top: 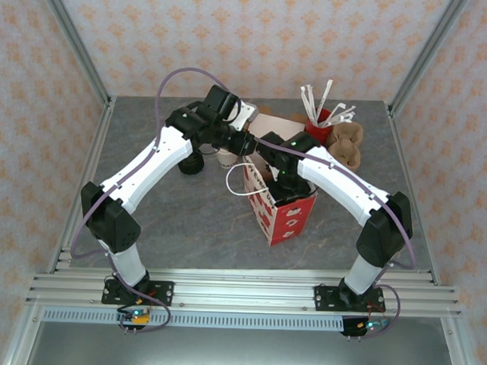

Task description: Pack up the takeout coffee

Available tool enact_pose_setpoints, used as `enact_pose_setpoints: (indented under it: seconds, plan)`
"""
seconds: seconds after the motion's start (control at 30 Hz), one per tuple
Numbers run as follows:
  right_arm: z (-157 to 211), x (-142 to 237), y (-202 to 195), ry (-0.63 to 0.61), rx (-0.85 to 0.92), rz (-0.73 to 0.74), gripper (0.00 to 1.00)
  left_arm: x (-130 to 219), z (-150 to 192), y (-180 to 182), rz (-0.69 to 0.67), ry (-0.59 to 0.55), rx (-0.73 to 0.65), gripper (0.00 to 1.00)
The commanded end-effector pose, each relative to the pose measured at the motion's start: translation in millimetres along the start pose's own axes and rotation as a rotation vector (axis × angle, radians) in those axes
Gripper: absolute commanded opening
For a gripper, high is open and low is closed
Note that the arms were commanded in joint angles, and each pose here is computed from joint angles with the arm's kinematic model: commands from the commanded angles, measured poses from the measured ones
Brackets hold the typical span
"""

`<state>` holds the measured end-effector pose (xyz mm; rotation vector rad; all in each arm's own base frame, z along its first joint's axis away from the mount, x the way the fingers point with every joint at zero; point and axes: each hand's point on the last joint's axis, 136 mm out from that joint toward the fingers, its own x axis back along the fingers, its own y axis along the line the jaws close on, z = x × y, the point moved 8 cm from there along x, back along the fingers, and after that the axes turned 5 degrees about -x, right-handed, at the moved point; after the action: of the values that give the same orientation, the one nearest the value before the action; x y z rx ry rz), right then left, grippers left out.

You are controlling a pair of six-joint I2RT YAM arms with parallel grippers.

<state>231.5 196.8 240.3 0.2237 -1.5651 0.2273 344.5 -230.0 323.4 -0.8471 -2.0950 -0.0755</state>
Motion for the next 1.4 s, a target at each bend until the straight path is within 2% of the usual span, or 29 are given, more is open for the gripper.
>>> enact_pose_setpoints:
  seconds: [0.0,0.53,1.37]
  plan:
    - [3.6,11.7,-3.4,0.000,0.000,-0.001,0.50,5.1,-1.1,-1.6,-0.008,-0.010,-0.009,0.29]
    - [1.1,-9.1,-0.5,0.041,0.006,-0.005,0.50,4.4,-0.8,-1.0,-0.010,-0.009,-0.008,0.29]
    - [0.3,-21.2,-3.4,0.061,0.012,0.040,0.50,4.1,-0.2,-1.2,-0.009,-0.007,-0.006,0.29]
